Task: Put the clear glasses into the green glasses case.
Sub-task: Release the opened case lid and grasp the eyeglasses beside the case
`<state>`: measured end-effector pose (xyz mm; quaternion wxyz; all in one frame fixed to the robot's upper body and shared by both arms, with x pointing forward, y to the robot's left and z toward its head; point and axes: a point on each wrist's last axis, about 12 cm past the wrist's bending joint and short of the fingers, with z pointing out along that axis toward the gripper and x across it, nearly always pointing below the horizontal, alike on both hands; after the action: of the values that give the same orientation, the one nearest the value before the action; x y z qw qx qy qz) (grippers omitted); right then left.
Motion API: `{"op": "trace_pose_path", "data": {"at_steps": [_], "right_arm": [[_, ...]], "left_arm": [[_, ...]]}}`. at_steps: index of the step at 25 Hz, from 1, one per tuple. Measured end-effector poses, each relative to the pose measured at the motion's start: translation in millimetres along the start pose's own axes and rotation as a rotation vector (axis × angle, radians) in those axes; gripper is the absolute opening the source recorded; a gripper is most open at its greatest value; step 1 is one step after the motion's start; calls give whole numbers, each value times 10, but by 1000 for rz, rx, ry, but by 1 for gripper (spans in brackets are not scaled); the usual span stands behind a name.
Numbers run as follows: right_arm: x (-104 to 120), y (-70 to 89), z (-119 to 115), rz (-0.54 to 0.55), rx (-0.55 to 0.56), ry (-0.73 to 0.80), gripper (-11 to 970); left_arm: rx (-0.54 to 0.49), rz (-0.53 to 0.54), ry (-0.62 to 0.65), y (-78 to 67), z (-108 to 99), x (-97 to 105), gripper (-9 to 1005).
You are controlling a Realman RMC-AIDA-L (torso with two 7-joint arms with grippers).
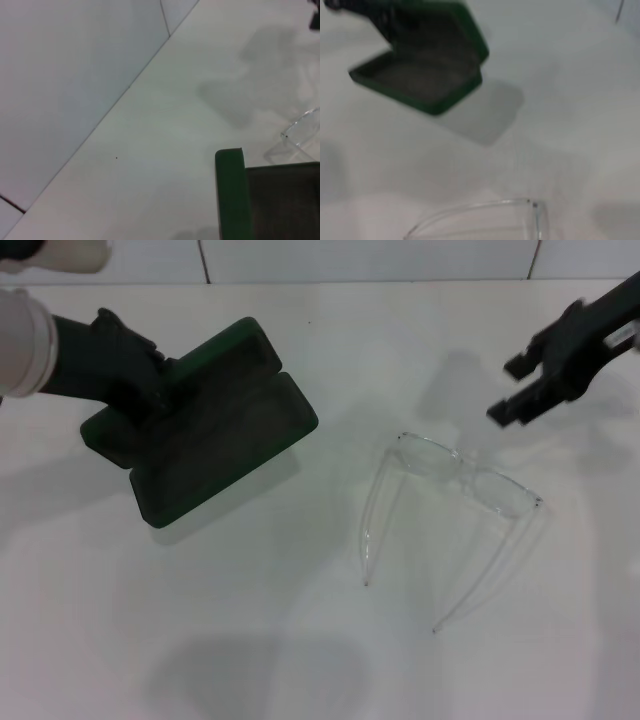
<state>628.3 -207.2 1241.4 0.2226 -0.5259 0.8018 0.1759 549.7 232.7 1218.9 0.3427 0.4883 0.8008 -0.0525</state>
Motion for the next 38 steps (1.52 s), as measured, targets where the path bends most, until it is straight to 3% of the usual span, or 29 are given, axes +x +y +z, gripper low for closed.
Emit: {"op": "trace_pose_path", "data": {"at_steps": [7, 10, 21, 28, 38], "right_arm": [[-198, 84, 442, 39, -45, 167, 674], [-210, 67, 565, 50, -8, 193, 673], [-93, 17, 769, 96, 7, 197, 670], [-44, 32, 979, 80, 21, 210, 615], [-43, 53, 1073, 73, 15, 195, 513]], "left_arm": [[10, -19, -17, -2, -15, 61, 194], [16, -18, -18, -13, -10, 69, 195], [37, -15, -27, -36, 12, 89, 201], [64, -22, -13, -51, 74, 136, 205], [69, -19, -9, -54, 85, 156, 210]]}}
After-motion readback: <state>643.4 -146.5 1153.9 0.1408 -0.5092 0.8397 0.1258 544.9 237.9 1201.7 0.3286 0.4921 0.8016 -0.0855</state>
